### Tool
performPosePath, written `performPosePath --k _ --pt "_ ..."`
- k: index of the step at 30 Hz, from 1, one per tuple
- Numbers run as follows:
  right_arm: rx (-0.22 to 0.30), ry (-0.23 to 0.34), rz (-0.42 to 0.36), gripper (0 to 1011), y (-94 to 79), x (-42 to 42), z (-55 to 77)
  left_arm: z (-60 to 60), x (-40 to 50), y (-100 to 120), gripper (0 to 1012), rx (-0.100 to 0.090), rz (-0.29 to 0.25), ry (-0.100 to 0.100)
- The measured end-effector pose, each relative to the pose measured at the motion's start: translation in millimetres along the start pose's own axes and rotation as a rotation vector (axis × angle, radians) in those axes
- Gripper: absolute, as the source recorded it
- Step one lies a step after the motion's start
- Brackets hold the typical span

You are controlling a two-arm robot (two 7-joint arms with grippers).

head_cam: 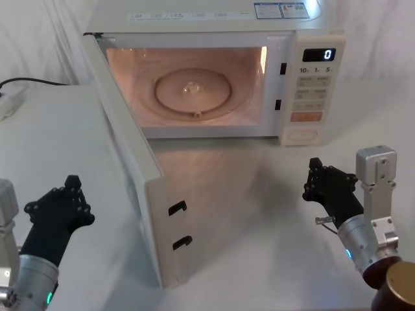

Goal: Press the button to open the microwave door with one hand; close the microwave door with the other hand.

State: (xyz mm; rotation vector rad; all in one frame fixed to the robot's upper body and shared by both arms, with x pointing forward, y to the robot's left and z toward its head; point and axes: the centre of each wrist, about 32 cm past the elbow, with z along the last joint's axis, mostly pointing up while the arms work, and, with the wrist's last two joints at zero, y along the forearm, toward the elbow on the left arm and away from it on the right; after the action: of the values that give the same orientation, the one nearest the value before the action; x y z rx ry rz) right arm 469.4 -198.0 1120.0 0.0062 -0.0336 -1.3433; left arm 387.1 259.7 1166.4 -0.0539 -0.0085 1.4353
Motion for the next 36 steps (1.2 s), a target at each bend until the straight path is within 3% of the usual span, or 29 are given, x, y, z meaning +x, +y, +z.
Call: performPosePath --k 8,18,25,28,36 --pt "0.0 0.0 0.0 0 0.0 0.0 0.0 13.0 1.0 -7.6 0 -0.031 -0.019 -0.009" --pt "0.0 0.0 0.0 0 0.0 0.0 0.0 31.9 0.1 -18.3 0 -0.073 -0.098 -0.025" --pt "0.0 0.0 0.0 0 0.0 0.0 0.0 41.5 -3.4 -22.4 0 -0.092 -0.117 -0.043" --pt "0.0 0.0 0.0 0 0.0 0.0 0.0 46.3 -2.8 -26.1 0 -0.097 -0.127 -0.06" --pt "0.0 0.0 0.0 0 0.0 0.0 0.0 53.3 -0.5 -40.4 0 -0.11 -0.156 -0.078"
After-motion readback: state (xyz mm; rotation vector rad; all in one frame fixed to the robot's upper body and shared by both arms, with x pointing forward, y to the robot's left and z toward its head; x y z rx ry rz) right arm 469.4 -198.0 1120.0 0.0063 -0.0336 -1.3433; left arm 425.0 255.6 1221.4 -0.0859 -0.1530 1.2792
